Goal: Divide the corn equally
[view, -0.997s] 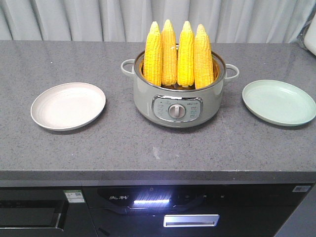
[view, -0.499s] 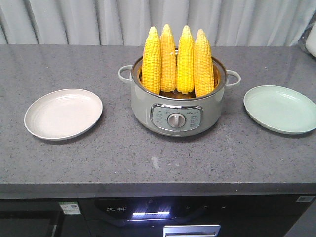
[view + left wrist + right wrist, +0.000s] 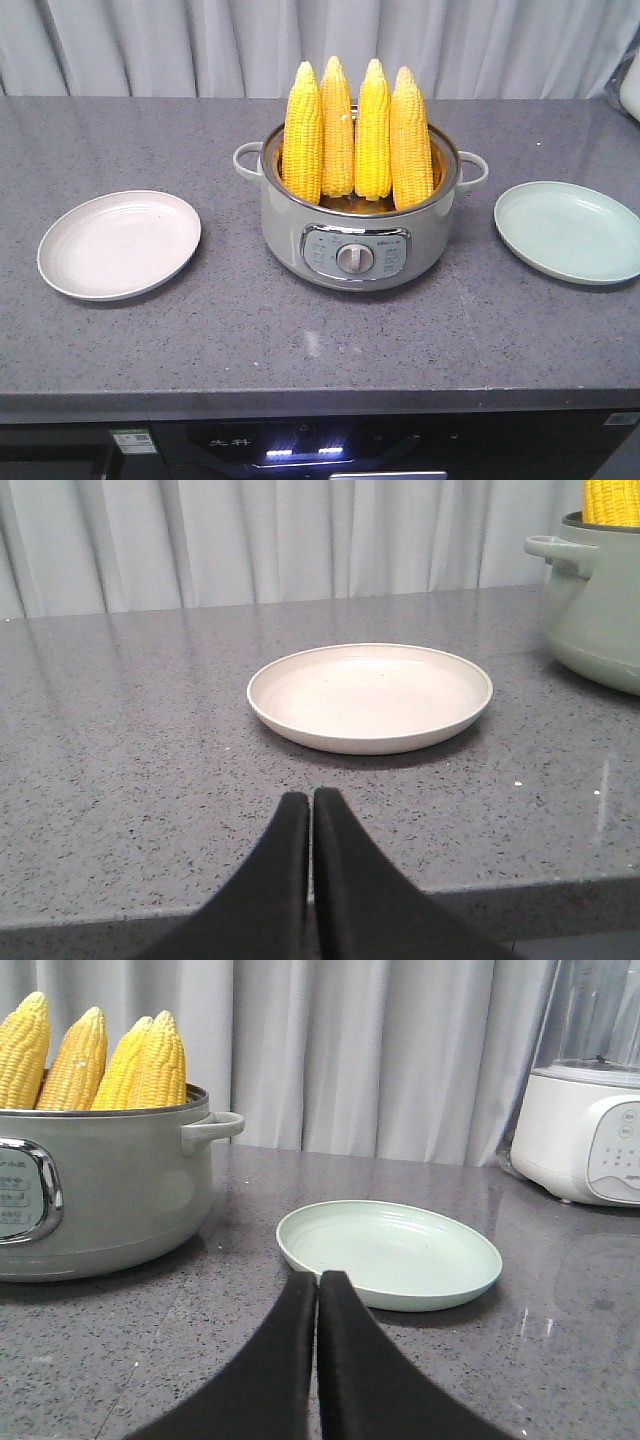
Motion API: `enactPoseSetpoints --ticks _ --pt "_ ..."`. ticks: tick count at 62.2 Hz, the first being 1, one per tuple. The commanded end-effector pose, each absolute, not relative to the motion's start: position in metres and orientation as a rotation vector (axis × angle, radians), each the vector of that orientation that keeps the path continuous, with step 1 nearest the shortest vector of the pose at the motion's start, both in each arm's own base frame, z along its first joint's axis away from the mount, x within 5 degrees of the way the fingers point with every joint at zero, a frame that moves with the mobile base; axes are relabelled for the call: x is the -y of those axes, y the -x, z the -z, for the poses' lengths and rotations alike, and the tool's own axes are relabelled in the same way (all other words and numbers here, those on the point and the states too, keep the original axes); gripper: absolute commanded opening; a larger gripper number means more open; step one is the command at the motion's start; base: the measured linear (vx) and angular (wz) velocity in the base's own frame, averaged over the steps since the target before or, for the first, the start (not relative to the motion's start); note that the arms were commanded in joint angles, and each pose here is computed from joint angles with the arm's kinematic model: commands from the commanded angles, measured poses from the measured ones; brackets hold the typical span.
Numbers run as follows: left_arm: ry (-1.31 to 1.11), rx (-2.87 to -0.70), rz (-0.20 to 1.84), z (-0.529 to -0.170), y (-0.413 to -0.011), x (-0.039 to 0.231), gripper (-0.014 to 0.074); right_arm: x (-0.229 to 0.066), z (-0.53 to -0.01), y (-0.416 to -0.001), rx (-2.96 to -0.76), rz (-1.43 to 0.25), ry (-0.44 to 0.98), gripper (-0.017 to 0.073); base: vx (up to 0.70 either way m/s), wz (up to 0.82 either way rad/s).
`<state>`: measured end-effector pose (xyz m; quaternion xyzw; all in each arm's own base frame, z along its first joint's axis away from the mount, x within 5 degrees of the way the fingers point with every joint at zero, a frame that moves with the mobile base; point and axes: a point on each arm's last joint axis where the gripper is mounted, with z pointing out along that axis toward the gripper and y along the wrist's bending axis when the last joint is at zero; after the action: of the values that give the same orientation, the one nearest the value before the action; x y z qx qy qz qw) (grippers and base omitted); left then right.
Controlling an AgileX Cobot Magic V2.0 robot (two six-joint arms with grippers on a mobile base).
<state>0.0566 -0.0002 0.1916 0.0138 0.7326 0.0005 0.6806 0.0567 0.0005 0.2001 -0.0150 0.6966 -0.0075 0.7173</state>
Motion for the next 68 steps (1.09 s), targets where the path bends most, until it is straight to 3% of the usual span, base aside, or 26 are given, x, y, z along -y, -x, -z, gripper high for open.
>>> enactPoseSetpoints --ticks 1,68 --pt "-0.028 -1.553 0.015 -0.1985 -0.0556 0.0011 -0.0007 -0.0008 -0.2041 -0.0562 -1.472 0.018 0.034 -0.0001 0.03 -0.01" --pt "-0.028 -1.553 0.015 -0.1985 -0.0556 0.0011 -0.0007 -0.0008 -0.2041 -0.0562 -1.472 0.018 0.034 -0.0001 0.03 0.0"
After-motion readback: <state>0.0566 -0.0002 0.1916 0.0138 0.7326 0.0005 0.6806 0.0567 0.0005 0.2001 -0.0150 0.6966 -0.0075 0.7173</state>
